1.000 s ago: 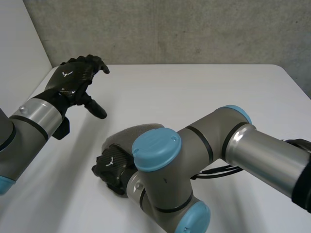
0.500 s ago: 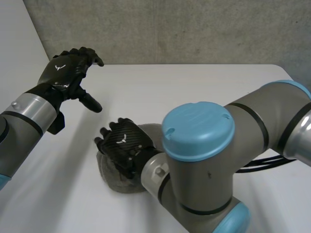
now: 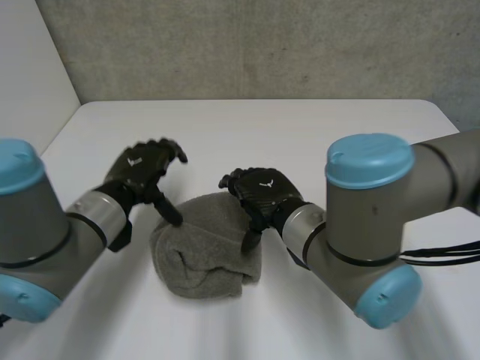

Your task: Fold the towel.

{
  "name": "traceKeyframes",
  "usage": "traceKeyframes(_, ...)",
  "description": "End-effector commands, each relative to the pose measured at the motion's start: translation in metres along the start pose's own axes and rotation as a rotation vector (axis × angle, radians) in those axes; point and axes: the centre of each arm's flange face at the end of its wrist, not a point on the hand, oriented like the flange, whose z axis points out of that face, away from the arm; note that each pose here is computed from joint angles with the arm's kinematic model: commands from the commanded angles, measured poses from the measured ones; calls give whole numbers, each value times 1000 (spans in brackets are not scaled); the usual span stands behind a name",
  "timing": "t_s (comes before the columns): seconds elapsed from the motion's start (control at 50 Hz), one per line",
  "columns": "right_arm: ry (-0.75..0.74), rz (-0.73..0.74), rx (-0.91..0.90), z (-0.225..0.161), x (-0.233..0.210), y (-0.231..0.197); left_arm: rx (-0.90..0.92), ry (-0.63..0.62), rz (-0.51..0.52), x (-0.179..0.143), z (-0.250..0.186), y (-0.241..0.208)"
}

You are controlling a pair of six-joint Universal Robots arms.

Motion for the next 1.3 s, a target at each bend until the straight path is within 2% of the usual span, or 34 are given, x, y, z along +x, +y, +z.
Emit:
traceKeyframes(0.02, 3, 142, -52, 33, 4, 28, -104, -105, 0, -7, 6, 33)
traceKeyframes(0.1, 17, 183, -90, 45, 6, 42, -157, -113, -6, -7, -1, 49)
traceKeyframes(0.22, 19, 174, -116, 43, 6, 46, -196, -116, -11, -6, -11, 62)
traceKeyframes(0.42, 75, 59, -111, 35, 11, 41, -234, -90, 47, 0, -21, 72)
traceKeyframes(0.6, 86, 29, -92, 32, 8, 37, -208, -46, 68, 16, -24, 65)
traceKeyframes(0.76, 107, 22, 64, 8, 17, -15, -40, -58, 83, 14, -27, 11)
traceKeyframes(0.86, 236, 30, 242, -30, 57, -79, 180, -71, 100, 17, -48, -64)
traceKeyframes(0.92, 281, 30, 291, -43, 68, -97, 230, -80, 102, 16, -55, -84)
traceKeyframes(0.96, 396, 1, 366, -68, 94, -125, 295, -108, 104, 10, -67, -115)
traceKeyframes(0.98, 396, 1, 366, -69, 94, -125, 296, -108, 104, 10, -67, -115)
traceKeyframes(1.02, 509, -53, 396, -93, 113, -143, 319, -155, 101, -1, -72, -134)
traceKeyframes(1.12, 590, -113, 356, -105, 122, -144, 281, -212, 85, -17, -72, -143)
traceKeyframes(1.3, 589, -110, 277, -105, 123, -131, 208, -211, 28, -21, -62, -130)
